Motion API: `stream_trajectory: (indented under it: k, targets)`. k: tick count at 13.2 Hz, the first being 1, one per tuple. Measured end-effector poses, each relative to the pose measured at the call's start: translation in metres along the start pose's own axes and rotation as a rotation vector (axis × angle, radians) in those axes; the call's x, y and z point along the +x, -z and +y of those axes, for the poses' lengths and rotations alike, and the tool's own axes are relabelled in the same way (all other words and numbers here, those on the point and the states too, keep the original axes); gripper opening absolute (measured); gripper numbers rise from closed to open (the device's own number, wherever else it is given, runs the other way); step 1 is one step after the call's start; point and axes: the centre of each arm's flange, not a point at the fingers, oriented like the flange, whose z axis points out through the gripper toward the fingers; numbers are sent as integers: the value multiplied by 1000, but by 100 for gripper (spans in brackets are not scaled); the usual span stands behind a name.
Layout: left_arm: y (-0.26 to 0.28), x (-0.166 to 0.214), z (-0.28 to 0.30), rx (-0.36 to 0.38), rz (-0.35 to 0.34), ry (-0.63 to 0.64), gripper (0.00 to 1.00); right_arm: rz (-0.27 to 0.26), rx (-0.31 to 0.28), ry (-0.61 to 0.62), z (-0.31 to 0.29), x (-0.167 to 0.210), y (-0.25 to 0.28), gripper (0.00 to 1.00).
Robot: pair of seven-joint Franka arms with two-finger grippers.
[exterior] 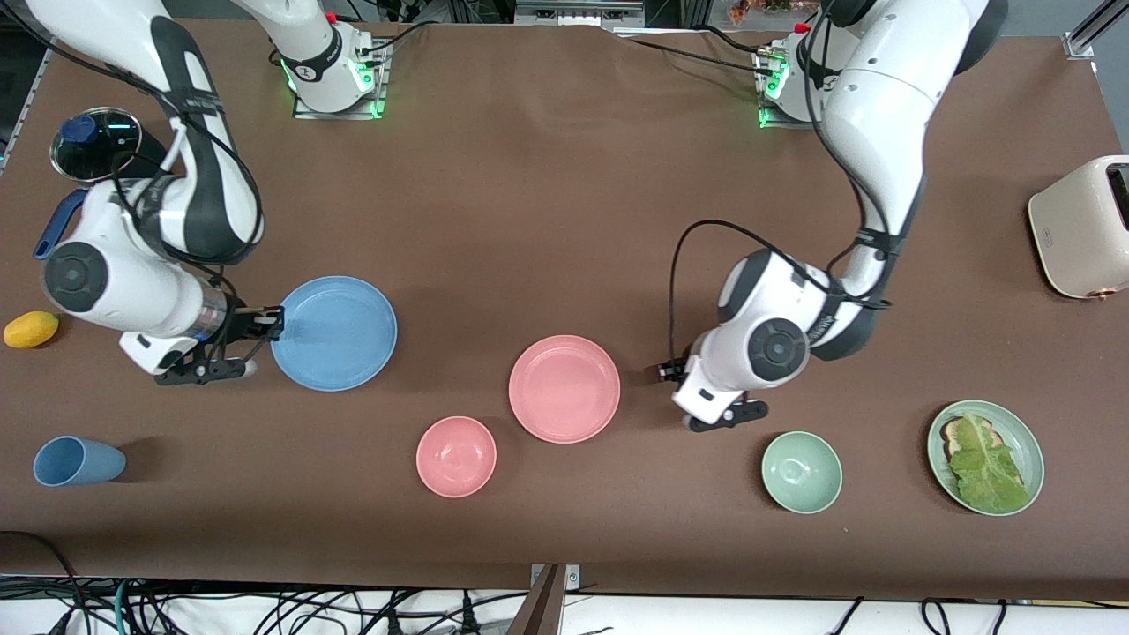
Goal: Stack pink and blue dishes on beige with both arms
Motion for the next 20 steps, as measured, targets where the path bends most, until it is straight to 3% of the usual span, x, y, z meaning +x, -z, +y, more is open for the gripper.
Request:
stream_trajectory:
  k: [2, 4, 9, 12, 14, 20]
  targets:
    - [13, 11, -30, 76, 4, 17, 100, 28, 19, 24, -31, 11, 20, 4]
    - [23, 26, -58, 97, 15, 52, 100, 32, 55, -8, -78, 19, 19, 4]
    - [42, 66, -143, 79, 12, 181, 100, 35, 104, -168, -226, 45, -15, 4]
    - [59, 84, -200, 61, 8, 263, 100, 94, 129, -243, -305, 50, -57, 4]
    - [74, 90, -232, 52, 5, 297, 100, 124, 146, -274, -324, 54, -85, 4]
    - [144, 62, -321, -18, 7, 87, 100, 165, 175, -320, -332, 69, -106, 4]
